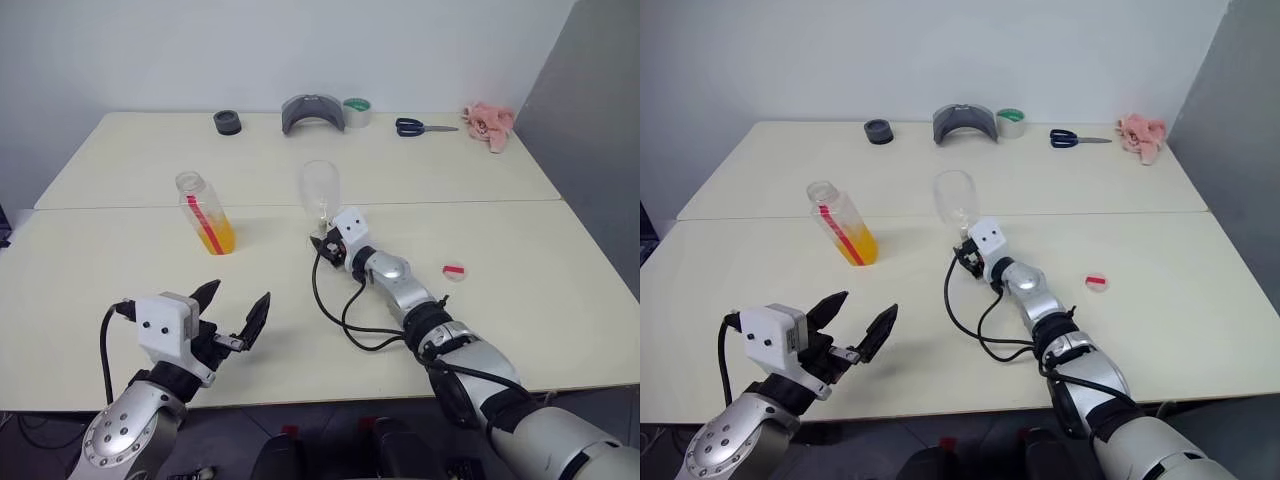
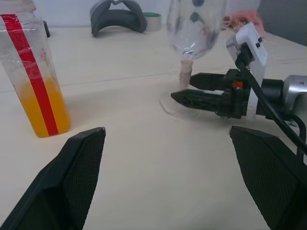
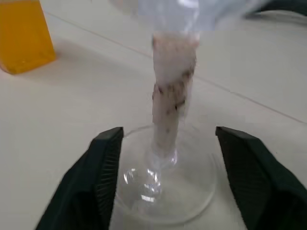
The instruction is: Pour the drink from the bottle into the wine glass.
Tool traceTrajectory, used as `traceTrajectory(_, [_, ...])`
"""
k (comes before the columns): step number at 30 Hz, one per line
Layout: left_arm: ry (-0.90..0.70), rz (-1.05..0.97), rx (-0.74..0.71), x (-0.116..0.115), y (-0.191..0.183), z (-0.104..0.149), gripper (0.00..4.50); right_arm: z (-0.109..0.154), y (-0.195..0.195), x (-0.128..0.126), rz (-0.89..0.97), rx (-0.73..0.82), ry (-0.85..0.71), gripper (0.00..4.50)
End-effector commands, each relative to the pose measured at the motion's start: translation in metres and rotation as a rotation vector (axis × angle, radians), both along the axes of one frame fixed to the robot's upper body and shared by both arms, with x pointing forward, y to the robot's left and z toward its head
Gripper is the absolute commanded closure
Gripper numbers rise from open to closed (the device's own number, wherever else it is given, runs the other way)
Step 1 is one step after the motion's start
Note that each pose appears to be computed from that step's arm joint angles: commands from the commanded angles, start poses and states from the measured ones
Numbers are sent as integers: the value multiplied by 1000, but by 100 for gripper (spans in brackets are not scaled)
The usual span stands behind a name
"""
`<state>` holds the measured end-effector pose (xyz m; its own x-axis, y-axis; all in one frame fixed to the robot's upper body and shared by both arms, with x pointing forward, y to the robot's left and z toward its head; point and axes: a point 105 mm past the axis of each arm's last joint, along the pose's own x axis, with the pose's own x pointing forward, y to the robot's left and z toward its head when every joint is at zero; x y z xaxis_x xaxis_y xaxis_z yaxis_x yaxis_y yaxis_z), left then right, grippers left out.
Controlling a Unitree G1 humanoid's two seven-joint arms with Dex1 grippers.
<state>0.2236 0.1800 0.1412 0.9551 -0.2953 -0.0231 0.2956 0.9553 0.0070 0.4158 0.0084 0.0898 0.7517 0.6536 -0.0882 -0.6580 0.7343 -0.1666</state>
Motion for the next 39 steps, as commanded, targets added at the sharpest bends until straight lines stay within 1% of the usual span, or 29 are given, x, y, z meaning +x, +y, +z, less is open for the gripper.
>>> traceTrajectory(1, [-49,-15,9,0,-4,8,0,13,-9,-2,23,31,-64,5])
traceTrajectory(4, [-54,-4,5,2,-4,7,0,15,-23,-7,36,19,-87,5])
traceTrajectory(11, [-48,61,-5,-1,0,2,0,51,-70,-42,141,-10,-140,5])
traceTrajectory(14, [-46,102,-8,-2,3,0,0,63,-86,-61,185,-36,-112,5])
traceTrajectory(17, [-39,166,-5,0,11,-8,0,69,-102,-79,221,-69,-76,5])
traceTrajectory(20, [-35,214,4,1,17,-14,0,70,-115,-92,245,-98,-41,5])
traceTrajectory(23, [-47,243,36,6,23,-19,0,66,-128,-105,269,-74,39,5])
traceTrajectory(25, [-54,275,51,11,31,-23,0,71,-129,-117,321,-67,41,5])
traceTrajectory(28, [-70,318,65,19,42,-25,0,82,-126,-129,379,-69,0,5])
traceTrajectory(34, [-100,384,79,33,60,-22,0,110,-112,-146,468,25,-59,5])
traceTrajectory(39, [-100,389,90,40,66,-23,0,115,-106,-156,488,48,-44,5])
